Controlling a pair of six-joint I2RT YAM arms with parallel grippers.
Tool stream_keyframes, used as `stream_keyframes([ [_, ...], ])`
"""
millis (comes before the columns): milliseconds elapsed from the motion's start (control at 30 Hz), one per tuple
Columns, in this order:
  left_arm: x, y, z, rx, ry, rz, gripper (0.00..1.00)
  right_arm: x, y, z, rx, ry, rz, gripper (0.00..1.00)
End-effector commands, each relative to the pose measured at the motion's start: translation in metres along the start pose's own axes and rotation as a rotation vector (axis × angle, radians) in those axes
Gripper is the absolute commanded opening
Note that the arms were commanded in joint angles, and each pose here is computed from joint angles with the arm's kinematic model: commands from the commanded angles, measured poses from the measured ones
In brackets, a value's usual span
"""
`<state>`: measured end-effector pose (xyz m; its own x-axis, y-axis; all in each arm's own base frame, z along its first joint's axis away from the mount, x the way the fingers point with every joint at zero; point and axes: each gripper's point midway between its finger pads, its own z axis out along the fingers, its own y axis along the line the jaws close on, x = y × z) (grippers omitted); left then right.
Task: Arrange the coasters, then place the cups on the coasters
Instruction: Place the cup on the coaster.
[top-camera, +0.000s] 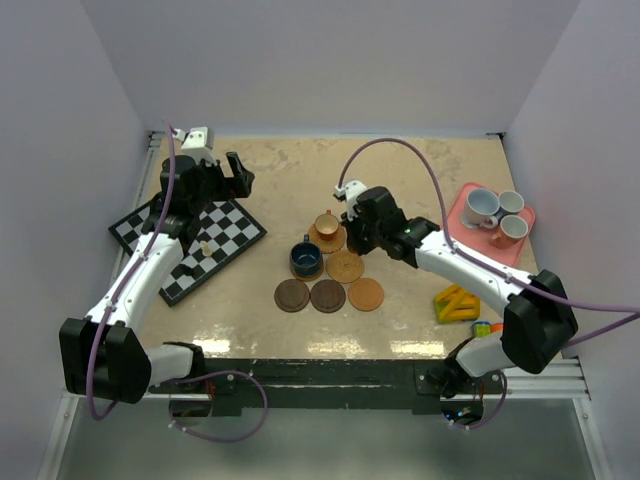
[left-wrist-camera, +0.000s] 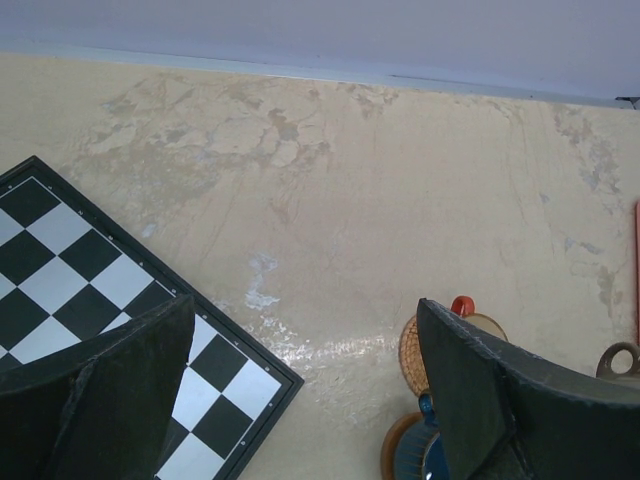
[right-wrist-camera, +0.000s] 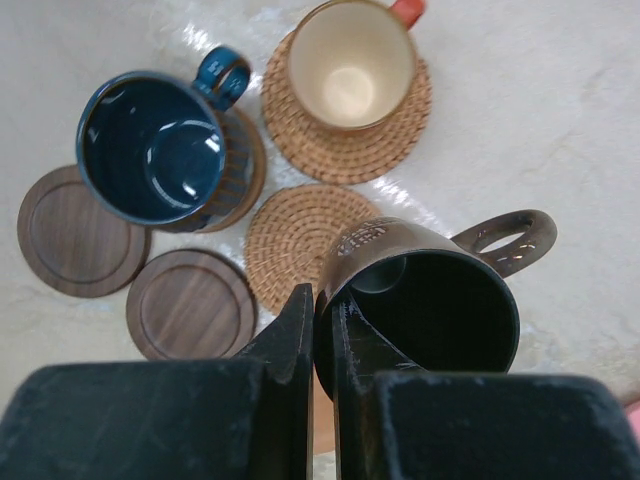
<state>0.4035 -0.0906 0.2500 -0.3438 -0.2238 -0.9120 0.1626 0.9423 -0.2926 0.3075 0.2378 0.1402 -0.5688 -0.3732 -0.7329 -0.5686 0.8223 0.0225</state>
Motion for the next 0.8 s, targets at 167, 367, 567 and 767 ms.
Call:
stream_keyframes([
  [167,-0.030,-0.008,-0.002,0.016,-0.084,0.030,0.96,-0.007,0.029,-0.004,0.013,-0.006,-0.049,0.00],
  [367,-0.030,-0.008,-0.002,0.013,-0.085,0.030,0.96,0.003,0.048,0.007,-0.018,0.007,-0.079,0.00],
  [567,-0.028,-0.009,-0.001,0.012,-0.081,0.032,0.96,0.000,0.052,0.018,-0.029,0.006,-0.105,0.00],
  [767,-0.029,-0.008,-0.001,0.009,-0.083,0.035,0.96,0.000,0.049,0.024,-0.017,0.017,-0.148,0.00],
])
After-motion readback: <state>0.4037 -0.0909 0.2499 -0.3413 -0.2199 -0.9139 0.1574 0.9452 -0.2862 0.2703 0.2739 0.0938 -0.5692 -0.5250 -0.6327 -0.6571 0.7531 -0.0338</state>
